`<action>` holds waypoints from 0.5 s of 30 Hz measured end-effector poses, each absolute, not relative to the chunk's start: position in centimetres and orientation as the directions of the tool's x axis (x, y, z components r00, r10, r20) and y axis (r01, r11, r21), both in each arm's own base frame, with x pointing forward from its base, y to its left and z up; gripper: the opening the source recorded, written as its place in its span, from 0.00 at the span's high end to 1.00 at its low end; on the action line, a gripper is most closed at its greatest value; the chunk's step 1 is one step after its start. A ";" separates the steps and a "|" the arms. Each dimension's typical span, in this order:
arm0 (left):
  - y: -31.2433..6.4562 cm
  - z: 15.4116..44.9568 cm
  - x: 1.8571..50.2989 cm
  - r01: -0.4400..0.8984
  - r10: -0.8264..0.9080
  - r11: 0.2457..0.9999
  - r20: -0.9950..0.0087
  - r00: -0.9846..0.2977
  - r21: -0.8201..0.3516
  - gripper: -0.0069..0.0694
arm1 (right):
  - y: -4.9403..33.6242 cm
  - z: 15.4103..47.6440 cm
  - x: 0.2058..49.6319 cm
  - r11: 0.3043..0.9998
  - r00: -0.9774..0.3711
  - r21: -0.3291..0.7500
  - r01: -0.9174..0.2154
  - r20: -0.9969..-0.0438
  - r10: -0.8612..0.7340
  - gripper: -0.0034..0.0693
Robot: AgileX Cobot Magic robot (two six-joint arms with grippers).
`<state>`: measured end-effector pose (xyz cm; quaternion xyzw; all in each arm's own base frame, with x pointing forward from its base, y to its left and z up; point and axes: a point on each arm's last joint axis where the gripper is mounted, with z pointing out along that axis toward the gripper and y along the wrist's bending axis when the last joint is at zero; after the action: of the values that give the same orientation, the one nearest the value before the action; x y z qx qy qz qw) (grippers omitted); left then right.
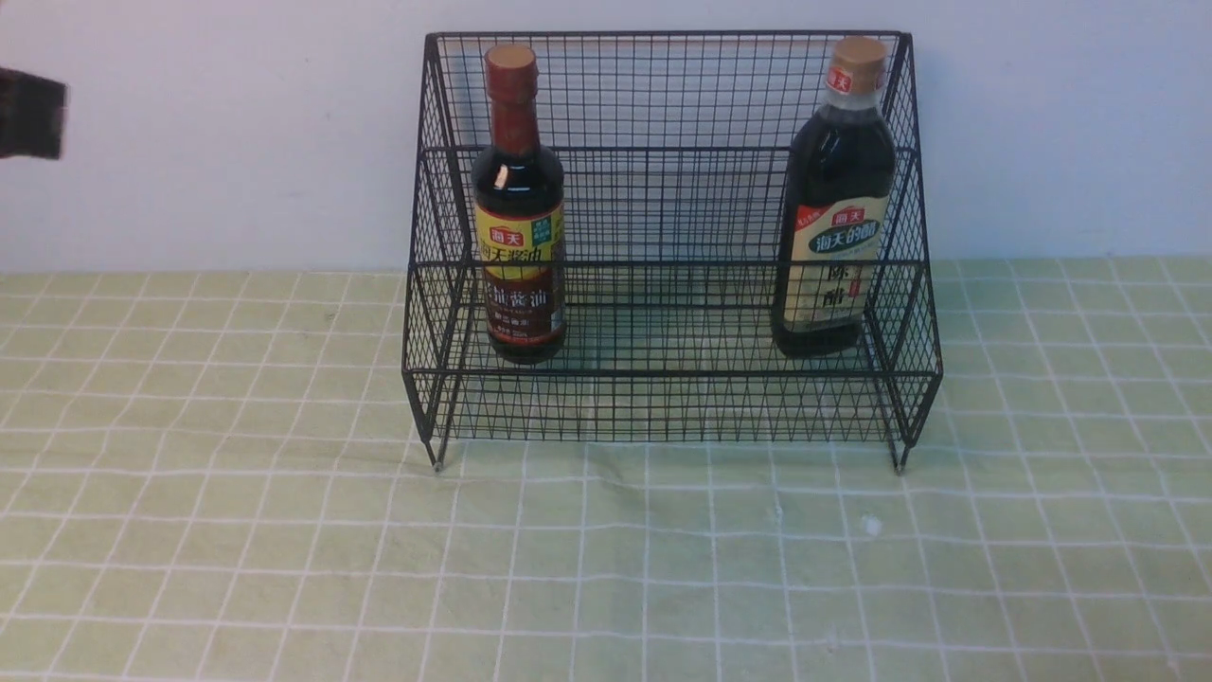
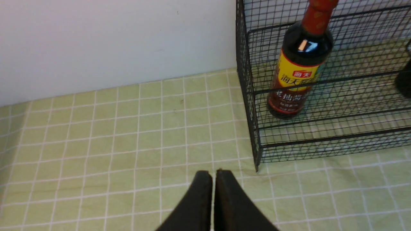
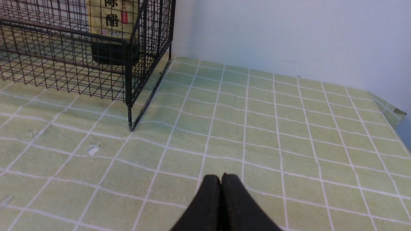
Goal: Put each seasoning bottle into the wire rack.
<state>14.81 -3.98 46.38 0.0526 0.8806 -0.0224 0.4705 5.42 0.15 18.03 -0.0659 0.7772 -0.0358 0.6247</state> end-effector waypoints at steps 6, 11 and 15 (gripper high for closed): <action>-2.3 47.4 9.9 0.144 0.007 0.987 -0.885 -0.465 -0.068 0.92 | 0.1 18.0 5.4 0.989 -0.211 -0.138 -0.058 -0.966 -0.147 0.97; -1.1 48.0 7.2 0.148 -0.021 0.985 -0.914 -0.406 -0.088 0.92 | 0.1 18.0 5.4 0.989 -0.211 -0.138 -0.058 -0.966 -0.147 0.97; -0.7 48.1 6.2 0.147 -0.029 0.985 -0.919 -0.394 -0.094 0.92 | 0.1 18.0 5.4 0.989 -0.211 -0.138 -0.058 -0.966 -0.147 0.97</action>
<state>6.18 -0.66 48.06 0.0353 0.8309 -0.0801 0.5495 5.42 0.15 18.03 -0.0659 0.7772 -0.0358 0.6247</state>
